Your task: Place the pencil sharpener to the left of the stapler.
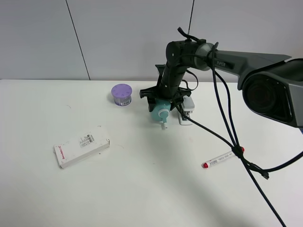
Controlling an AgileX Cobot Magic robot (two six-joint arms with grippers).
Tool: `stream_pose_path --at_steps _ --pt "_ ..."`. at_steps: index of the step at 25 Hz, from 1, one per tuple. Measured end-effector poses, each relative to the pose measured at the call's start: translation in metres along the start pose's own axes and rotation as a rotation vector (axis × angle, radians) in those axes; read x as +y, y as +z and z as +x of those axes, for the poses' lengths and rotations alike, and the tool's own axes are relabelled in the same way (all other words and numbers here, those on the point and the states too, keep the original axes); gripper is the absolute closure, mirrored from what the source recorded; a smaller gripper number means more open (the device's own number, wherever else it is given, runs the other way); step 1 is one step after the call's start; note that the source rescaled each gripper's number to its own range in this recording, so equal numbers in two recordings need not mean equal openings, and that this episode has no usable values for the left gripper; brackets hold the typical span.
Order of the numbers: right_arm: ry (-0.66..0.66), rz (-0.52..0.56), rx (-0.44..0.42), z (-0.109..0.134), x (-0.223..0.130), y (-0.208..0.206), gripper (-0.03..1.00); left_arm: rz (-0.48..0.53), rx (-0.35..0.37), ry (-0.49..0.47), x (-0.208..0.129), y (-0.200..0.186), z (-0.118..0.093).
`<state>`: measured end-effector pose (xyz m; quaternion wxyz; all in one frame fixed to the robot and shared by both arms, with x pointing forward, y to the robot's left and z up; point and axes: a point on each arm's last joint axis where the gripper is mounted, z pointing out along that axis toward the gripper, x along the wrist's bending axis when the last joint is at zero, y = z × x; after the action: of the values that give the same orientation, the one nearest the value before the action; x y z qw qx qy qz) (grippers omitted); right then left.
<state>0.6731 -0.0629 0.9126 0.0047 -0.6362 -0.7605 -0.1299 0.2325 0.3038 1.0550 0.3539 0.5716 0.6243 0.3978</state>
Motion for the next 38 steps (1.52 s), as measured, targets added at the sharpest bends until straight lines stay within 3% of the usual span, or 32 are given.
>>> stream_pose_path --at_steps 10,11,14,15,17,25,33,38 --pt "0.000 -0.006 0.002 0.000 0.001 0.000 0.94 0.000 0.000 0.000 0.000 0.000 0.000" --pt "0.001 -0.006 0.003 0.000 0.001 0.000 0.84 0.000 0.000 0.000 0.000 0.000 0.000" --pt "0.004 -0.004 0.009 0.001 0.000 0.000 0.27 0.000 0.000 0.000 0.000 0.000 0.000" --pt "0.008 -0.003 0.015 0.002 0.000 0.000 0.15 0.000 0.000 0.000 0.000 0.000 0.000" --pt "0.011 -0.002 0.019 0.002 0.000 0.000 0.04 0.000 0.000 0.000 0.000 0.000 0.000" --pt "0.005 -0.021 0.056 0.007 0.002 -0.015 -0.02 0.000 0.000 0.000 0.000 0.000 0.000" --pt "-0.218 -0.117 0.146 0.035 0.002 -0.137 -0.01 0.000 0.000 0.000 0.000 0.000 0.000" --pt "-0.286 -0.216 0.140 0.036 -0.005 -0.188 0.03 0.000 0.000 0.000 0.000 0.000 0.000"
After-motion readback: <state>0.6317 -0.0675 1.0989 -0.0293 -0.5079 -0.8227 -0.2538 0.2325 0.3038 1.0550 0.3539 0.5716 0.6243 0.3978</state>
